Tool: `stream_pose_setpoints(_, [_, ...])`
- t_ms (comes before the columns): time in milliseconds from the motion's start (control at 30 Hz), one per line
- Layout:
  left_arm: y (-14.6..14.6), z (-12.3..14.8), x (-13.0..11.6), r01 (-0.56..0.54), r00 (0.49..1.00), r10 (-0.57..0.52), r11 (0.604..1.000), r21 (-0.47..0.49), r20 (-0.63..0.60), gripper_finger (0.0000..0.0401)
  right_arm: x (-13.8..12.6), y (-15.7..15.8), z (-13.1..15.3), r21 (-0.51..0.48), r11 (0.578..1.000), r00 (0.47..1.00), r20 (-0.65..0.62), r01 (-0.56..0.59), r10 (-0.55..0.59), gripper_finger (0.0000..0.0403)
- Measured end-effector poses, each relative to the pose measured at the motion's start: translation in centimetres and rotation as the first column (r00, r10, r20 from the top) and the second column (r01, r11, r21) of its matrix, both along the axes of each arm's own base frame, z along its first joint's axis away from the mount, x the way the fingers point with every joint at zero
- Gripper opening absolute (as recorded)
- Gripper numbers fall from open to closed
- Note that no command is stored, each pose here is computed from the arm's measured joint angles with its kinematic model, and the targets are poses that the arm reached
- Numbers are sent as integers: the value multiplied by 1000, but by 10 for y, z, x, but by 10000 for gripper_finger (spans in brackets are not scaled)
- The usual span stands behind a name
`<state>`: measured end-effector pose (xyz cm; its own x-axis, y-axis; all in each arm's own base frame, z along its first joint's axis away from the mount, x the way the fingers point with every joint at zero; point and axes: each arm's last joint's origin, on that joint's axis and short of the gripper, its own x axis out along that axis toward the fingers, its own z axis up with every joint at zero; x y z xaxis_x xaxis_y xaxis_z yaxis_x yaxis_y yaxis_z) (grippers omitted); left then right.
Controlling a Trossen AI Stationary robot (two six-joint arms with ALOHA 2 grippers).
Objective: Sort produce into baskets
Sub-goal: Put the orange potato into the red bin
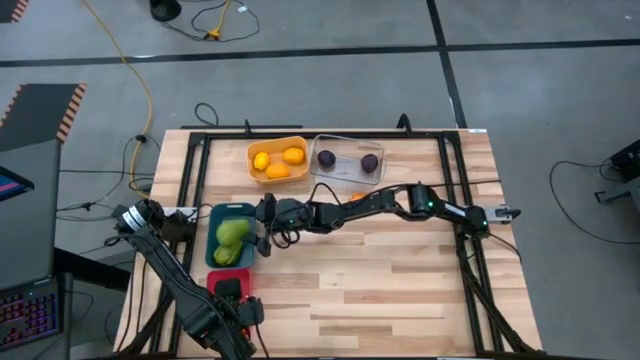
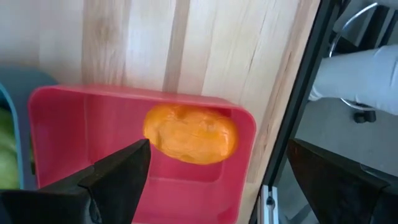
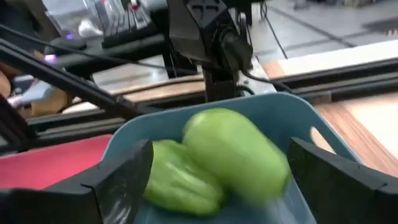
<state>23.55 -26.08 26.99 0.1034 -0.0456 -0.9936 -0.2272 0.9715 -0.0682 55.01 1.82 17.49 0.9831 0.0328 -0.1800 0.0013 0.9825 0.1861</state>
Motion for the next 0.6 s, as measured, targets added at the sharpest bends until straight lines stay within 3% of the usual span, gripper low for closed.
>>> stream_pose_setpoints(100, [1,0,1,-4,1000,3,1000,23,29,366,-10,-4,21,-21,1000,994,-108,-2,-1,386])
stream_pose_setpoints(300, [6,1,12,5,992,-13,998,64,123,366,-51,-14,91,-179,982,959,-285,-65,12,376])
stream_pose_setpoints(600, [34,3,47,-4,967,-33,989,149,251,366,-161,-32,212,-267,959,928,-373,-93,-14,375])
